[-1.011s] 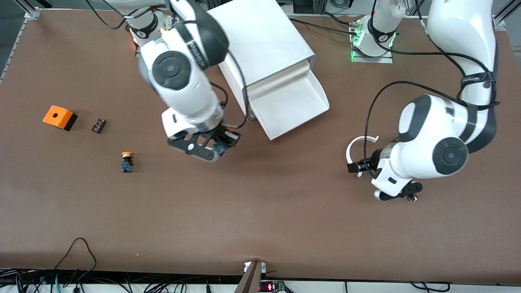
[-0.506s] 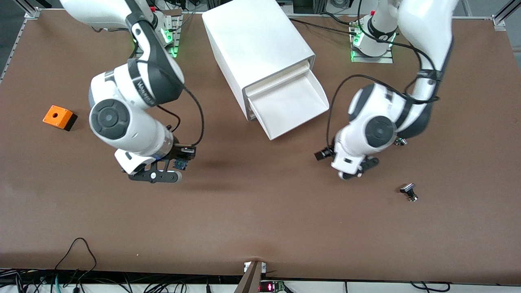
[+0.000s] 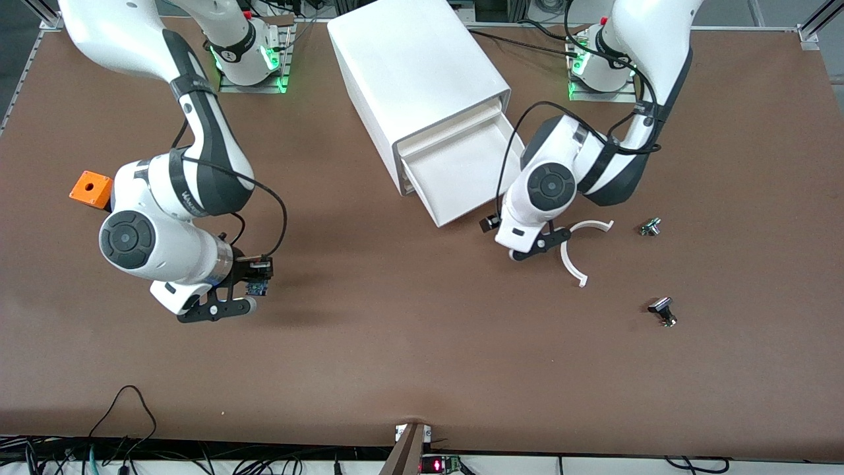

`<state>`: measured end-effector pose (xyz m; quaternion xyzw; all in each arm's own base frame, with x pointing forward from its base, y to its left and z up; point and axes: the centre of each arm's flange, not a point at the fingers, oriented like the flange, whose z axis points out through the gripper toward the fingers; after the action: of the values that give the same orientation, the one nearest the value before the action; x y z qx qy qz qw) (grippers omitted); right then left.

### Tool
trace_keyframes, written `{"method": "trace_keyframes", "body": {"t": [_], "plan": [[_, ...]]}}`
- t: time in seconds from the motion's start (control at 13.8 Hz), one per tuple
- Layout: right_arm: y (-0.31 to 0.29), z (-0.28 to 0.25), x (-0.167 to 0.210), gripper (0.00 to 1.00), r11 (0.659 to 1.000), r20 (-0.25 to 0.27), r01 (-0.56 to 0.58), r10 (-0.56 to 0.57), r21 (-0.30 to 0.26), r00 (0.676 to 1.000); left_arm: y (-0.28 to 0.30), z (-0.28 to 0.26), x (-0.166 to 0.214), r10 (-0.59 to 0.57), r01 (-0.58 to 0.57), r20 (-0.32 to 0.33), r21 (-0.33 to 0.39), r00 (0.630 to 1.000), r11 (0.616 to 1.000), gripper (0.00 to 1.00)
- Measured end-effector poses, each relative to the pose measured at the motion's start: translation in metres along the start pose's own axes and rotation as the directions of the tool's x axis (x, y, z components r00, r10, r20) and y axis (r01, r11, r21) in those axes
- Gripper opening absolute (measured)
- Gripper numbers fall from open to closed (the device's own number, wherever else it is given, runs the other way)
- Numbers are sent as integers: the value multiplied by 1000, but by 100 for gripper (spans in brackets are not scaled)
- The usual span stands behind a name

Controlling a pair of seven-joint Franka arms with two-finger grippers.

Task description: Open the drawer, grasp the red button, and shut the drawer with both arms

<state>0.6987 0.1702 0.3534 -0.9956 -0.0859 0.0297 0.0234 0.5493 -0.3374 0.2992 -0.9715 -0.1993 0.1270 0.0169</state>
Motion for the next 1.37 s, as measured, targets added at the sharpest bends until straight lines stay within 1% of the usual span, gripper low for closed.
{"method": "trace_keyframes", "body": {"t": [0.22,0.43,0.72,0.87,1.01,1.16,1.37], "plan": [[41,44,-15,40,998,-58,47,-49,-30,997,16,7,-35,58,-60,44,34,997,998,100],[65,90,-41,40,997,-111,47,-53,-53,992,28,16,-66,87,-91,73,52,994,994,100],[70,139,-73,40,997,-130,40,-48,-61,990,41,28,-105,80,-88,101,75,992,993,100],[74,148,-81,40,997,-127,35,-43,-62,991,49,34,-130,74,-84,113,87,991,993,100],[77,151,-85,40,998,-139,30,-38,-64,990,54,37,-147,65,-76,120,93,991,993,100],[79,157,-90,40,997,-152,26,-36,-66,988,55,38,-153,64,-77,123,98,990,992,100],[80,160,-92,40,997,-156,24,-34,-67,987,55,38,-153,64,-77,124,99,990,992,100]]}}
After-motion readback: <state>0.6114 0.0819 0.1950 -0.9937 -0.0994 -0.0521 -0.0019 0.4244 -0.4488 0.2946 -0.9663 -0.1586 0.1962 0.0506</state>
